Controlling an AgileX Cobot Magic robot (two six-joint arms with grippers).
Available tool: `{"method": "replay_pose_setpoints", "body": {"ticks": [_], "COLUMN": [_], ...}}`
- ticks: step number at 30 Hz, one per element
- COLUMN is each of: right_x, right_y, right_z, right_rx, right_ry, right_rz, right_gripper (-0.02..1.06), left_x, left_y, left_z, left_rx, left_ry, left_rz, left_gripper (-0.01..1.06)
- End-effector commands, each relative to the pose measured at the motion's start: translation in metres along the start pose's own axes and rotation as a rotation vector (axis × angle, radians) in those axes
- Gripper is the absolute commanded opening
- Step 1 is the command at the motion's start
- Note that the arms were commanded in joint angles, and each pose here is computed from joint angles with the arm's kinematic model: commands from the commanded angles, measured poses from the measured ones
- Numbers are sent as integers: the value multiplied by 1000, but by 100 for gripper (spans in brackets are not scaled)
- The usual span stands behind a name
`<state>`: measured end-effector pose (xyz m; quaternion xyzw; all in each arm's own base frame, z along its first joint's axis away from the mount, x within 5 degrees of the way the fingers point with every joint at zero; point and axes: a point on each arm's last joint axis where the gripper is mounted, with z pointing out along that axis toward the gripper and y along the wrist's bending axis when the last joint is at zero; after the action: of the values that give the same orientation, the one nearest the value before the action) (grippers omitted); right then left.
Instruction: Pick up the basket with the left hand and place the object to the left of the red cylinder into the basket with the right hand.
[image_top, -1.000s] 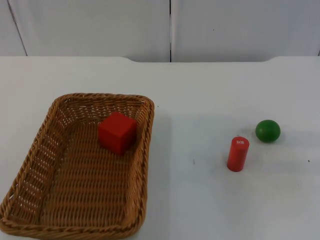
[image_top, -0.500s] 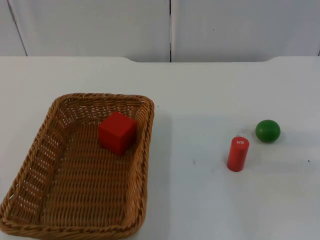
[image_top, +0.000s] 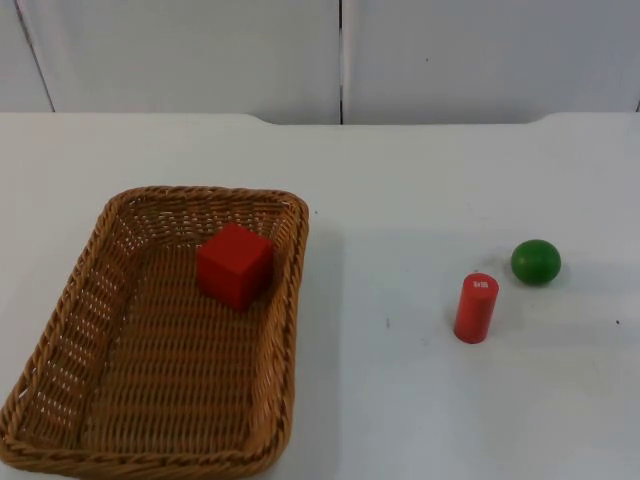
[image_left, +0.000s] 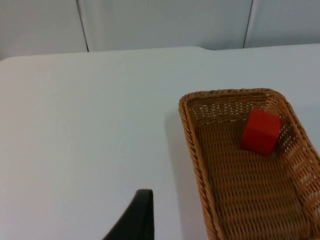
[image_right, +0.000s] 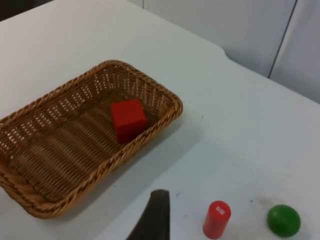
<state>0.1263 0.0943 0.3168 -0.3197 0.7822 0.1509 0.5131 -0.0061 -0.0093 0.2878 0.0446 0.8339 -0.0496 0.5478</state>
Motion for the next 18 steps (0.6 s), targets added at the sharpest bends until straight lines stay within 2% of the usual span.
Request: {"method": "replay_pose_setpoints", "body": {"ticks": [1,8,18], "right_x": [1,3,18], "right_y": [-1,0,-1], "right_z": [-6,-34,-68], "right_rx": [11,28,86], "right_ry": [-13,-52,-13], "right_rz": [-10,-34,-13], "right_gripper": [81,81,81], "left_x": [1,6,6], "left_y": [1,5,9], "left_z": [0,1,1], "left_rx": [-9,-54,-94], "left_ry": [4,51,47], "left_rz": [1,6,-13], "left_gripper": [105,105,105]}}
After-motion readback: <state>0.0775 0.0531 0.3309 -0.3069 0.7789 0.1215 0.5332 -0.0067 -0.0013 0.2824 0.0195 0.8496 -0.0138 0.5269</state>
